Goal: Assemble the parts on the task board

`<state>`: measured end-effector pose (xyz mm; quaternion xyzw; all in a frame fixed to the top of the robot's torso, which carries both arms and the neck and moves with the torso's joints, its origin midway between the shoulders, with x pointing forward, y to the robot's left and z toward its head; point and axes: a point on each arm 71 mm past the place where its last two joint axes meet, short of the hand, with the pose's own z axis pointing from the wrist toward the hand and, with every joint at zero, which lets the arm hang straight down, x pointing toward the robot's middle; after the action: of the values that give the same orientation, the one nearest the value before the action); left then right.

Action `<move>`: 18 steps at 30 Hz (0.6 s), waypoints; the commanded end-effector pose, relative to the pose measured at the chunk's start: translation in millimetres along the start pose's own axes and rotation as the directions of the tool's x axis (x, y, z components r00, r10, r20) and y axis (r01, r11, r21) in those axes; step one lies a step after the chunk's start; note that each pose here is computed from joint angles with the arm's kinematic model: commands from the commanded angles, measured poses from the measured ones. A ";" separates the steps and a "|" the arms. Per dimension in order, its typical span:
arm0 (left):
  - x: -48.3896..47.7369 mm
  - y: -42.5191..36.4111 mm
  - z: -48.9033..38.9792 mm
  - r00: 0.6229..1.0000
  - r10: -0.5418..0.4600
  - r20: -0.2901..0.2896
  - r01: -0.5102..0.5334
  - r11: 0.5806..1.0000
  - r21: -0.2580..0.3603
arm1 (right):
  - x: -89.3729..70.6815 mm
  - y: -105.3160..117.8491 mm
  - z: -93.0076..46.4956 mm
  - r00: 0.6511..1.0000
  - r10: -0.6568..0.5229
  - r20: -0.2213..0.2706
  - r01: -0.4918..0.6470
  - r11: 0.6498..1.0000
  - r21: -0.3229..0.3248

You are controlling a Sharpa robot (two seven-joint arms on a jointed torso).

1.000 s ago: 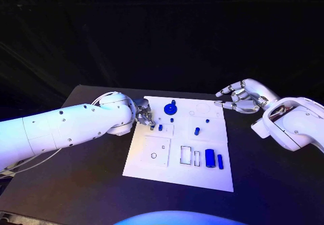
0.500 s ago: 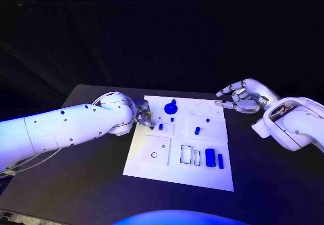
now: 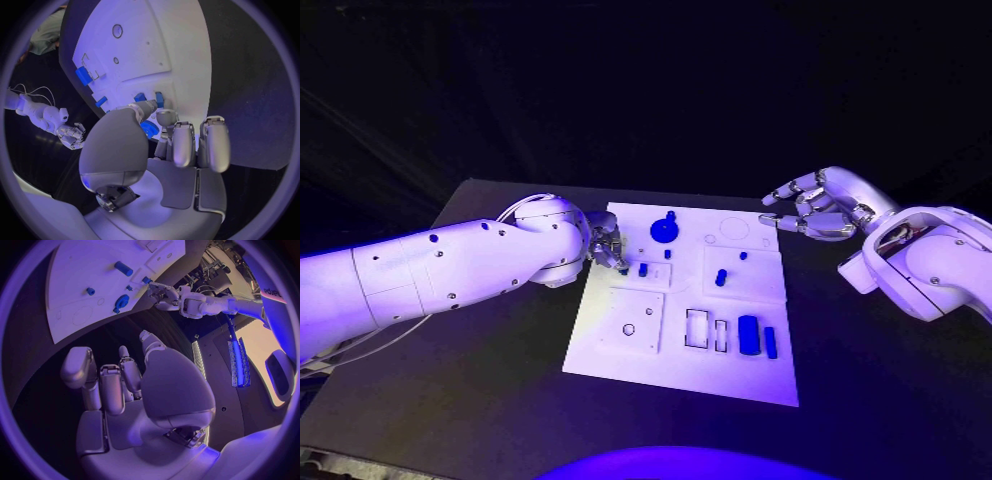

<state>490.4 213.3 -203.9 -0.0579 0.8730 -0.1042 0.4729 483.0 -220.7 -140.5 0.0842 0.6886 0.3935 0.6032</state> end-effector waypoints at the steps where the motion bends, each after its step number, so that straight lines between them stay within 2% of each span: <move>1: 4.9 -0.5 0.4 0.999 0.026 -0.035 -0.026 1.000 -0.005 | 0.4 0.2 -0.3 1.000 -0.008 -0.006 0.008 1.000 -0.007; 18: 6.3 -0.3 1.9 0.998 -0.008 -0.059 0.008 1.000 -0.011 | 0.2 -0.1 -0.6 1.000 -0.008 -0.004 0.008 1.000 -0.006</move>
<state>491.5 214.6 -205.3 -0.0627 0.8775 -0.1003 0.4647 482.9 -221.5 -140.6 0.0847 0.6887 0.3928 0.6035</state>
